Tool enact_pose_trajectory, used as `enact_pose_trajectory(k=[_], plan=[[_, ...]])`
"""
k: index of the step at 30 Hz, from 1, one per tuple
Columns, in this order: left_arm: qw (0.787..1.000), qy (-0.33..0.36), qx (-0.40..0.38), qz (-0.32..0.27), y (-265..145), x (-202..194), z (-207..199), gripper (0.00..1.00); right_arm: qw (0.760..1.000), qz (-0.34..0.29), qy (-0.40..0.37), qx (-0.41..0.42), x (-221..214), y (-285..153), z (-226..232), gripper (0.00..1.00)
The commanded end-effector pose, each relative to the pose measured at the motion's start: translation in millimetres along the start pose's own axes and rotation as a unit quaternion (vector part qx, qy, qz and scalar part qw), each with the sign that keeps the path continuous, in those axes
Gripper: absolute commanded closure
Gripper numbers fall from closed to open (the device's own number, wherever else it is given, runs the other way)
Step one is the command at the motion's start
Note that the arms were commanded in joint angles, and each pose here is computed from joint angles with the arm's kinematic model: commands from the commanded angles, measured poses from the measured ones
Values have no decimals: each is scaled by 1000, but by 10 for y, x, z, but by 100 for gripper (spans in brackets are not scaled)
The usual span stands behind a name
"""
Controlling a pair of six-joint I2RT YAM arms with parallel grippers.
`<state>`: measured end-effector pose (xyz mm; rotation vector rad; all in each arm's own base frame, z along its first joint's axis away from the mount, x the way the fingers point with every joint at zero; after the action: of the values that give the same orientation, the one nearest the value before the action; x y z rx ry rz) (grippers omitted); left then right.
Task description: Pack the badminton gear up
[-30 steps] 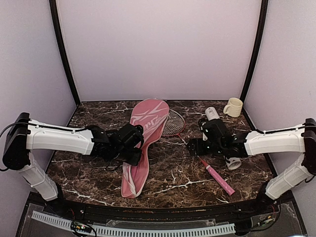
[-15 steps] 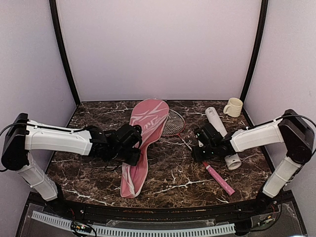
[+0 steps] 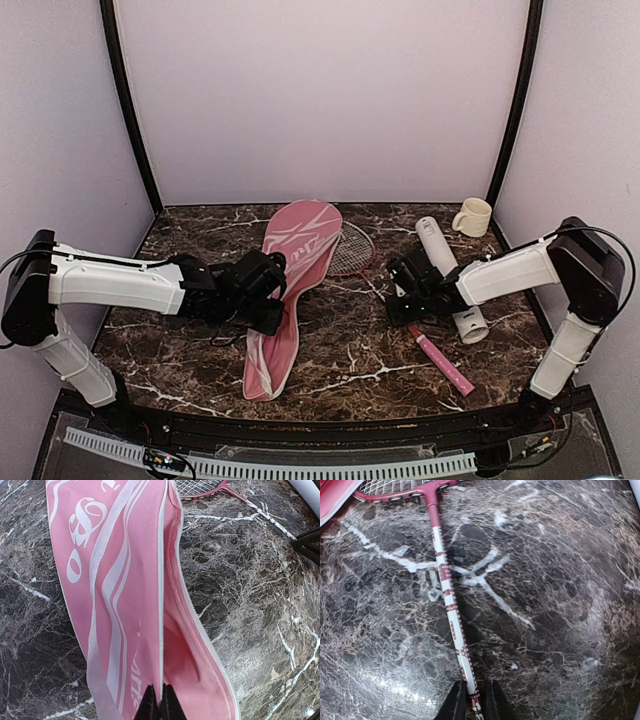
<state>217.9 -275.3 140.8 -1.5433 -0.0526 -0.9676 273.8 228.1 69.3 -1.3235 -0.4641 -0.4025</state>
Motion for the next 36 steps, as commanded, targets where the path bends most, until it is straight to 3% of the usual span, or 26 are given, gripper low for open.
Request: enact_pose_trajectory(k=[1, 4, 12, 21, 36], plan=[[1000, -6, 6, -14, -65, 24, 66, 100, 1000, 1, -7, 17, -6, 41, 23, 93], [1000, -7, 7, -14, -67, 25, 85, 100, 1000, -1, -9, 27, 7, -13, 42, 100], [1000, 0, 9, -23, -124, 64, 142, 100, 999, -8, 3, 40, 42, -226, 29, 100], [1000, -3, 6, -28, -159, 69, 245, 100, 997, -51, 41, 39, 191, -789, -95, 100], [999, -35, 6, -37, -145, 40, 532, 100, 990, -46, 72, 111, -185, -1383, -121, 100]])
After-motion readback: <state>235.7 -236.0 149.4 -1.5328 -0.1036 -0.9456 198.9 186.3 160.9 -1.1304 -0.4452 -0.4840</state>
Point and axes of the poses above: each gripper's point midway between its finger pads, its own y axis out along the fingers, its own z axis along the line the jaws close on, x = y × z, the point moved 6 cm from there along -y, back along the fingers, and after that the axes turned 14 degrees about y, right-handed, at the moved point
